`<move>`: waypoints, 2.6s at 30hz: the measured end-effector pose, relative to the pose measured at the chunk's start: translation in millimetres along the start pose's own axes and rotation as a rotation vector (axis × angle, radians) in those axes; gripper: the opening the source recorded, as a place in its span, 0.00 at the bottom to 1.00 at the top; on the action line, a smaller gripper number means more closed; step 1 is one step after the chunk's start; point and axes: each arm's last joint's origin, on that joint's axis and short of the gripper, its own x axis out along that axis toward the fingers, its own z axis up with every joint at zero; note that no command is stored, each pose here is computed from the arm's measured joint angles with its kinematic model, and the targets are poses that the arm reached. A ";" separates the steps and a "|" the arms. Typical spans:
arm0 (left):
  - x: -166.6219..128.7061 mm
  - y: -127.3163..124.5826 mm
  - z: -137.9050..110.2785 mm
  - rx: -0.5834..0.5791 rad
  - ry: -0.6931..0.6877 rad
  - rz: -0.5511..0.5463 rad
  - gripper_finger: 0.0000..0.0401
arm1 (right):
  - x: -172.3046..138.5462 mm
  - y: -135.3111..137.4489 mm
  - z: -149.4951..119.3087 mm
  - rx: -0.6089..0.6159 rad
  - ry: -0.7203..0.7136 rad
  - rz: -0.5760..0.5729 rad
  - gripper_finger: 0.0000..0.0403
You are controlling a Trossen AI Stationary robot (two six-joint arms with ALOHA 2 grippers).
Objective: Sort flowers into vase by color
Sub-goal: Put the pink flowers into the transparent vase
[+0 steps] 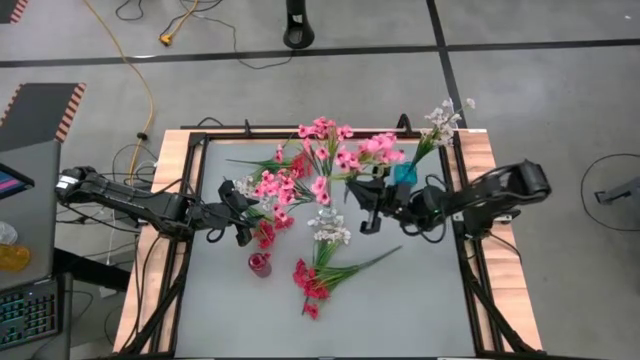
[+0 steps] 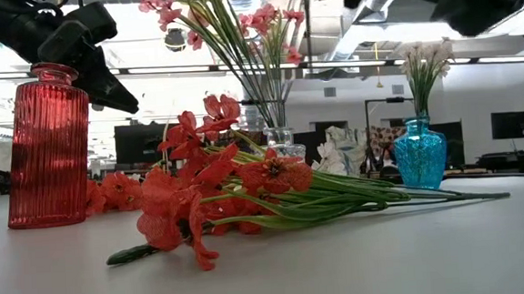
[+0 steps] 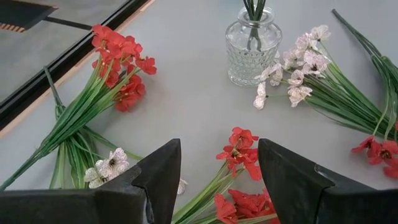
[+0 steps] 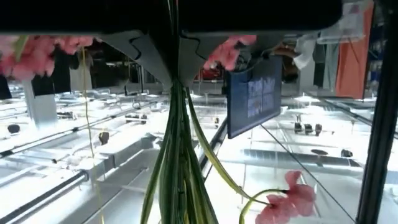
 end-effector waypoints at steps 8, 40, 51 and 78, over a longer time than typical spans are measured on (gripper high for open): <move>0.0 0.0 0.1 0.000 -0.001 0.000 0.50 | 9.0 -4.8 -39.0 0.001 0.089 -0.016 0.09; 0.0 0.1 0.1 0.002 -0.002 0.005 0.50 | 25.3 -4.7 -85.1 -0.074 0.200 -0.029 0.09; 0.0 0.1 -0.1 0.004 -0.001 0.005 0.50 | 25.0 -4.6 -86.7 -0.139 0.217 -0.024 0.13; 0.0 0.1 -0.2 0.003 0.001 0.002 0.50 | 22.6 -7.6 -92.8 -0.179 0.311 -0.162 0.15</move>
